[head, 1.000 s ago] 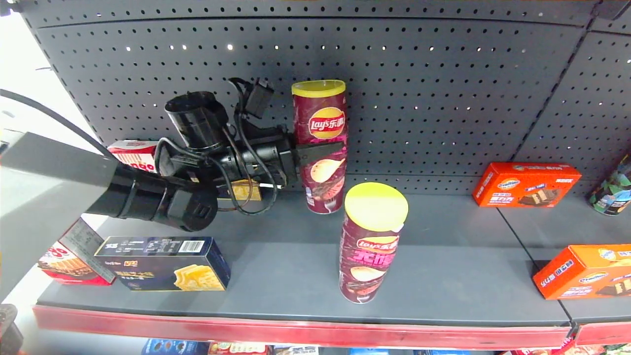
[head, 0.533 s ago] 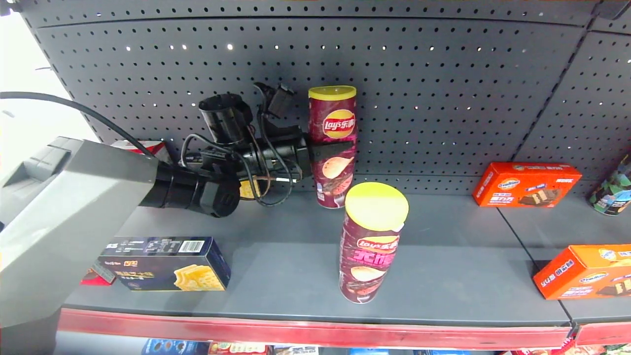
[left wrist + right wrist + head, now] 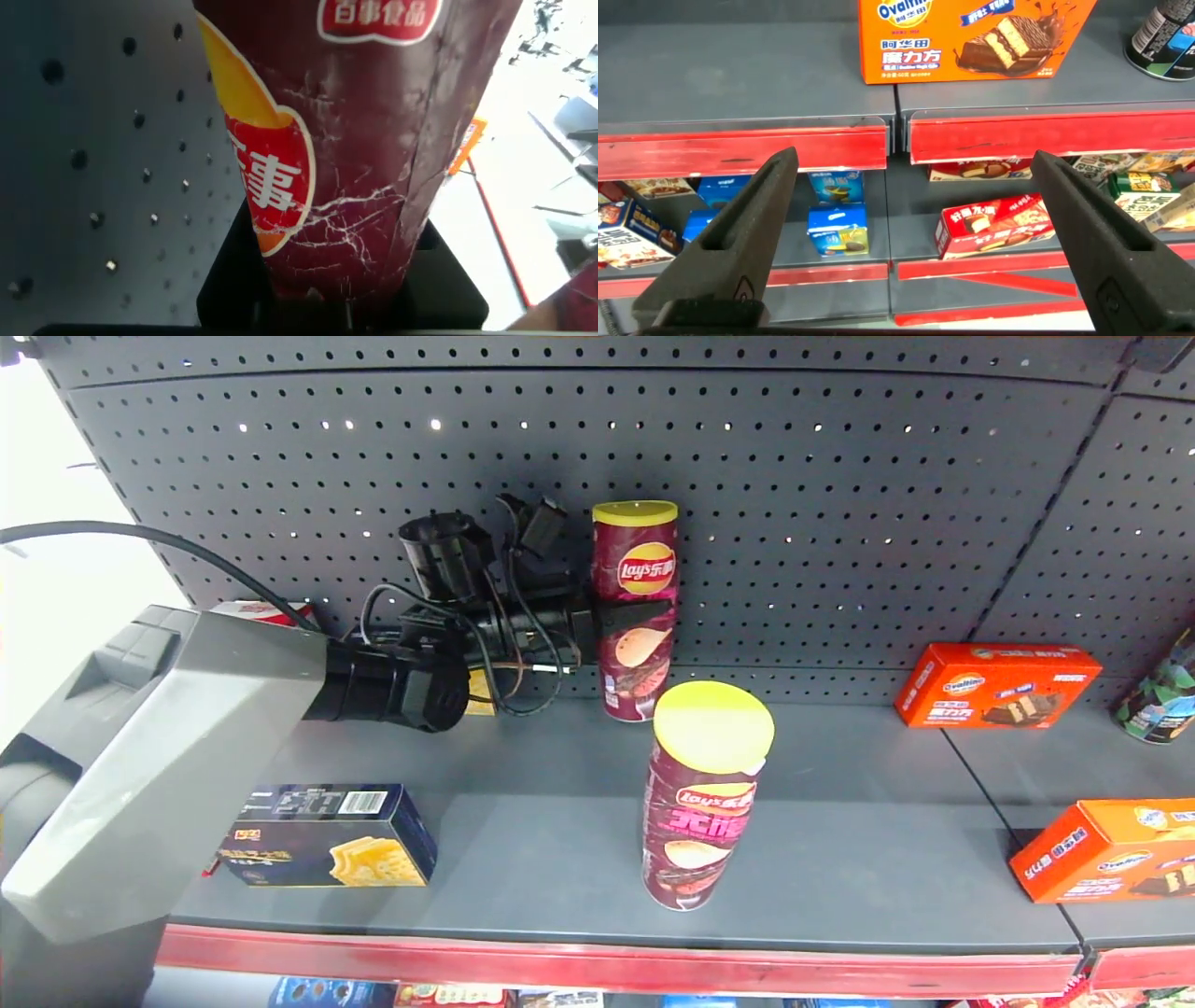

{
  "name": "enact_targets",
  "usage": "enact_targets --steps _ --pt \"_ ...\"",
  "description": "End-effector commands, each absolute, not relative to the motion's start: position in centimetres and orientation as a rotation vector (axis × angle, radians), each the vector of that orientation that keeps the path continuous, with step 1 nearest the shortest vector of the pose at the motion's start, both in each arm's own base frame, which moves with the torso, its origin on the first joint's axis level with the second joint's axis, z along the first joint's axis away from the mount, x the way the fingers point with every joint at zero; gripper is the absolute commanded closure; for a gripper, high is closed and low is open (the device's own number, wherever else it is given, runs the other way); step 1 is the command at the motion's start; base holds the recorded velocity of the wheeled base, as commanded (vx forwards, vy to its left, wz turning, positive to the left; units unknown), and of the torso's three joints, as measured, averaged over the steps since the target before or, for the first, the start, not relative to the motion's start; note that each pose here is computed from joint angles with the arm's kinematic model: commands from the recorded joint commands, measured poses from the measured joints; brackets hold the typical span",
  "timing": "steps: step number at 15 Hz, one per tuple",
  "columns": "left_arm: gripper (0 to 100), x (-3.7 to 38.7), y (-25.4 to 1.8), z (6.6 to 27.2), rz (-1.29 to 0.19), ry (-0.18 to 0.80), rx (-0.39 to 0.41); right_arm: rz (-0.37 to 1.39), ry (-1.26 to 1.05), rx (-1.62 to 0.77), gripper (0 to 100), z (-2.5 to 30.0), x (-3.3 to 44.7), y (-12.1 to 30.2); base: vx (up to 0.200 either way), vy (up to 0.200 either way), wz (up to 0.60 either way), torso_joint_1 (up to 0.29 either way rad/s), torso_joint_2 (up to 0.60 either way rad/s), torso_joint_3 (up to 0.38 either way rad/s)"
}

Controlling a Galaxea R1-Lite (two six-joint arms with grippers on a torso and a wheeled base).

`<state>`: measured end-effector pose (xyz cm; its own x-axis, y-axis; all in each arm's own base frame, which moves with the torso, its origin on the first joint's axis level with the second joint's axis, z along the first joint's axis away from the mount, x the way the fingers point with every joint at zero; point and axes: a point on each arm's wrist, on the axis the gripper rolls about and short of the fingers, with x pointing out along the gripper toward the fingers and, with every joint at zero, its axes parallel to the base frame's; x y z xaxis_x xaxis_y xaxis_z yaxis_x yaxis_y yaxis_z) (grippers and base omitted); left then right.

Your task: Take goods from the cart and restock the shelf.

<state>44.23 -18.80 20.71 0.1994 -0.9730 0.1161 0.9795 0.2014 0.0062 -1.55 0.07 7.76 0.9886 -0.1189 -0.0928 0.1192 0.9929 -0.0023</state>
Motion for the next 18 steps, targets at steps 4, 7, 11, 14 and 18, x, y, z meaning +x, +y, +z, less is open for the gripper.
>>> enact_targets --steps 4,7,11,14,18 --pt "100 45.4 -19.3 18.8 -1.365 -0.101 -0.054 -0.120 0.095 0.003 0 7.8 -1.5 0.1 0.000 0.000 0.00 0.000 0.00 0.000" --pt "100 46.0 -19.5 18.1 -1.365 -0.104 -0.052 -0.120 0.095 0.003 0 7.8 -1.5 0.1 0.000 0.000 0.00 0.000 0.00 0.000" --pt "100 46.4 -19.8 17.2 -1.368 -0.091 -0.056 -0.120 0.095 0.004 0 7.8 -1.5 0.1 0.000 0.000 0.00 0.000 0.00 0.000" --pt "100 46.5 -20.1 16.6 -1.372 -0.082 -0.059 -0.120 0.095 0.003 0 7.8 -1.5 0.1 0.000 0.000 0.00 0.000 0.00 0.000" --pt "100 46.7 -20.2 15.8 -1.371 -0.084 -0.043 -0.120 0.095 0.003 0 7.8 -1.5 0.1 0.000 0.000 0.00 0.000 0.00 0.000"
